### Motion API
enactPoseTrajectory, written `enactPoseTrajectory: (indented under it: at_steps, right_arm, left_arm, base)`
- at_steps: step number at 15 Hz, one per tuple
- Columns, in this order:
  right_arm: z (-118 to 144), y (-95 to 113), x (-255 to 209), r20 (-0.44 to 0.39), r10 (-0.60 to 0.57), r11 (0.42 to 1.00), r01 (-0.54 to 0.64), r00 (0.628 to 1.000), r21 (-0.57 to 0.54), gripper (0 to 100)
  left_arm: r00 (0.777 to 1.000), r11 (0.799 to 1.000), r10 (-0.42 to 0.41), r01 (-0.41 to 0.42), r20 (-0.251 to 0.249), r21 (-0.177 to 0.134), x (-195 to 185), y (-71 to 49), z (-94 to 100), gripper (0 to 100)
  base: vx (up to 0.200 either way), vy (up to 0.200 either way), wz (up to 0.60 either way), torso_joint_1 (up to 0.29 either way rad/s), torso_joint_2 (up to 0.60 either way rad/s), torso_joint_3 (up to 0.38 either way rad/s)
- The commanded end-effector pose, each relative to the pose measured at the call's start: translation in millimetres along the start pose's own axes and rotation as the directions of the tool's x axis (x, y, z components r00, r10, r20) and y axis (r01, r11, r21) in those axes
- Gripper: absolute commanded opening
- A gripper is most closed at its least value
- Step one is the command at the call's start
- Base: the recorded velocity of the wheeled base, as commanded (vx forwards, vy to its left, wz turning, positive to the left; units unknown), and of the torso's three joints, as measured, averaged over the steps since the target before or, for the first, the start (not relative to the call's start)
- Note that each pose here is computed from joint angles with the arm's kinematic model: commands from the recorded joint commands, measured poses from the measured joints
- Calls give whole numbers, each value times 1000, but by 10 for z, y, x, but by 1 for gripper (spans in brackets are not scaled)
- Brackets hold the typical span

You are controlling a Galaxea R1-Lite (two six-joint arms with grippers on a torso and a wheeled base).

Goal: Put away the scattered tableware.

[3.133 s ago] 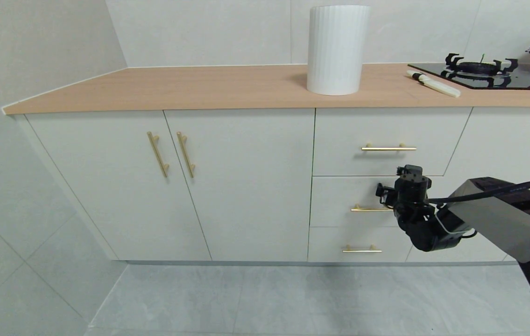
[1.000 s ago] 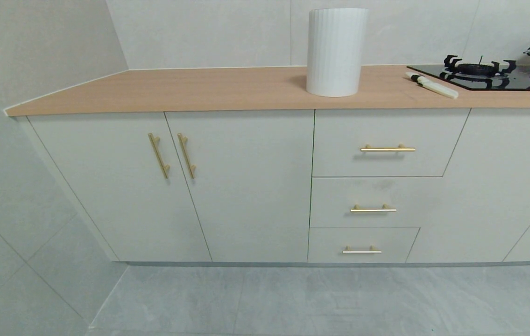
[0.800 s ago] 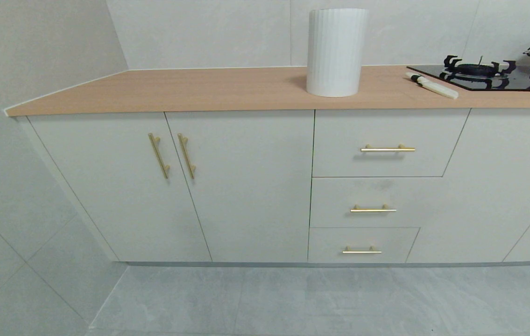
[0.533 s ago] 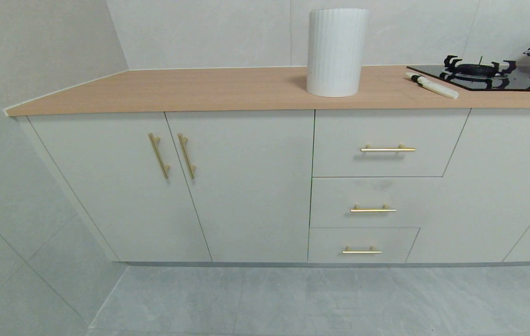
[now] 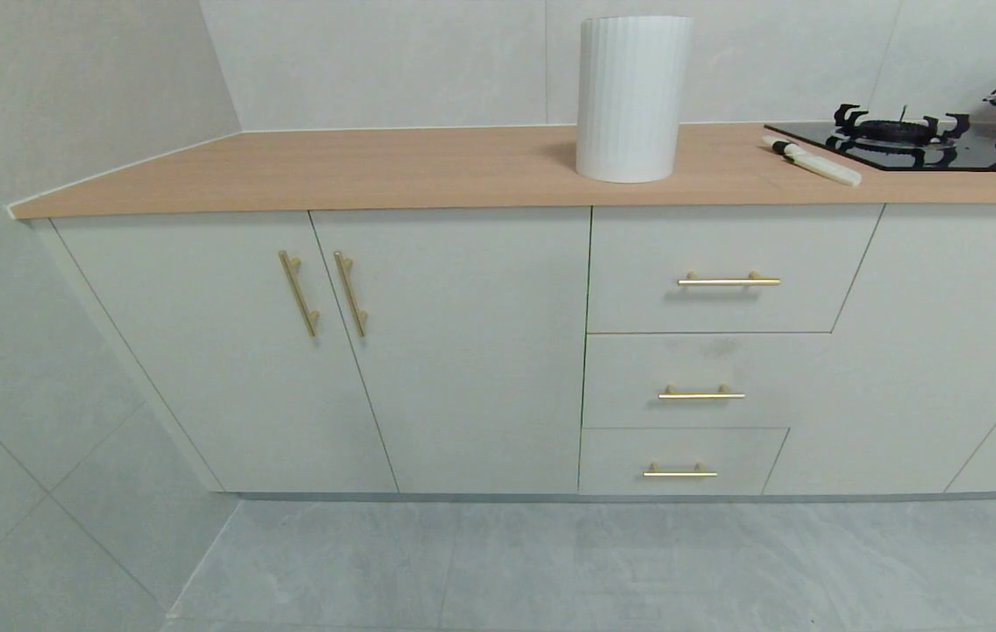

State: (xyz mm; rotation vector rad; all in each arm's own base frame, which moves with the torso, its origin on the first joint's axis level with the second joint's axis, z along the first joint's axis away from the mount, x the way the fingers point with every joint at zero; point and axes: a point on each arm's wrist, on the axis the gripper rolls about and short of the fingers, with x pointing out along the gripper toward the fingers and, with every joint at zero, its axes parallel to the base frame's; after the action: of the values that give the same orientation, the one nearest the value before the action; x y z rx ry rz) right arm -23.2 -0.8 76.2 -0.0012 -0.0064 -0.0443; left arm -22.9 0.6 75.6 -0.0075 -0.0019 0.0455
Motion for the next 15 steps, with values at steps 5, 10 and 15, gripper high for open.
enactPoseTrajectory:
  at_steps: [5,10,15]
  right_arm:
    - [-8,0,3,-9,0,1000,0,1000,-1,100]
    - [-8,0,3,-9,0,1000,0,1000,1,100]
    - [-6,0,3,-8,0,1000,0,1000,-1,100]
  left_arm:
    - [1000,1000,0,0,0,1,0,0,0,100]
    - [1000,1000,0,0,0,3,0,0,0,100]
    - [1000,1000,0,0,0,1,0,0,0,100]
  base:
    - [0,0,0,0,0,0]
    - [160,0,0,4,0,2]
    - [200,0,0,4,1,4]
